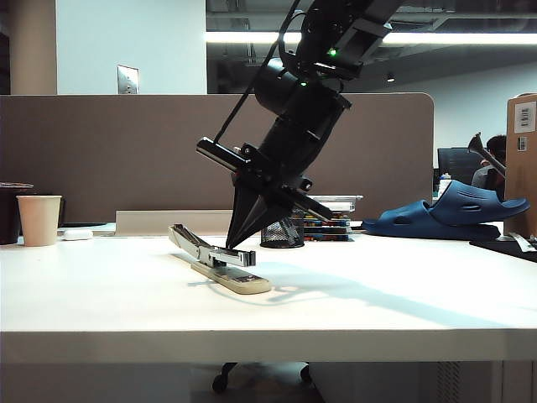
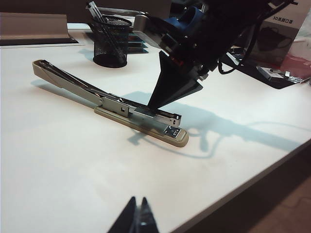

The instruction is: Pick up a set of staples and put them into the open stapler.

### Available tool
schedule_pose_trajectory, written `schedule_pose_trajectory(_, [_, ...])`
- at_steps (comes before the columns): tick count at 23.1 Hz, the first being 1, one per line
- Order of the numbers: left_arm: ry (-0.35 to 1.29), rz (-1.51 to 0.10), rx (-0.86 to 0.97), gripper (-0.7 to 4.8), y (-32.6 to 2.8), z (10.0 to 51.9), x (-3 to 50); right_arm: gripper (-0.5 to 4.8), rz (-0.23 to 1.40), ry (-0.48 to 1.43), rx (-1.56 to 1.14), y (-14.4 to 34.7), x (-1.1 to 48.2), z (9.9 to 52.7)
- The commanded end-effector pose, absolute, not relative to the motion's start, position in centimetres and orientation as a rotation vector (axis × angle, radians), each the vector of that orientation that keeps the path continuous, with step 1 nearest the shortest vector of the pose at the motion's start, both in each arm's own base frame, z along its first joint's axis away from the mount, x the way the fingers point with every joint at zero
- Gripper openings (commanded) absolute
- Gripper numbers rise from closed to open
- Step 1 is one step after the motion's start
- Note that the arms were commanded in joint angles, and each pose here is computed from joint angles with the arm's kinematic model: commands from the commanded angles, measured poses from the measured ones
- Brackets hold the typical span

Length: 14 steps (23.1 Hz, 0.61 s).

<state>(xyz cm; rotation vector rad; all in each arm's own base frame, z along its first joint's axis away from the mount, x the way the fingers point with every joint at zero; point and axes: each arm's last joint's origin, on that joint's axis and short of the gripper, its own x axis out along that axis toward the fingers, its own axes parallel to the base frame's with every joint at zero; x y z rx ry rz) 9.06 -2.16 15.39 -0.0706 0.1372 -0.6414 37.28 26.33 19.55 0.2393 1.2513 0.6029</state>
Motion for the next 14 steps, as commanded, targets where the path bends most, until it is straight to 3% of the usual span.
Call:
schedule_pose_trajectory(1, [0.143,-0.637,-0.071,-0.06,-2.1,15.4,9.1,0.05,0.617,1.223,0.245,26.4,37.4,20.1])
schedule_pose_trajectory(14, [0.144,-0.637,-0.071,-0.06,-2.1,15.3,9.1,0.03,0.661,1.149,0.264,26.0,38.4,21.7])
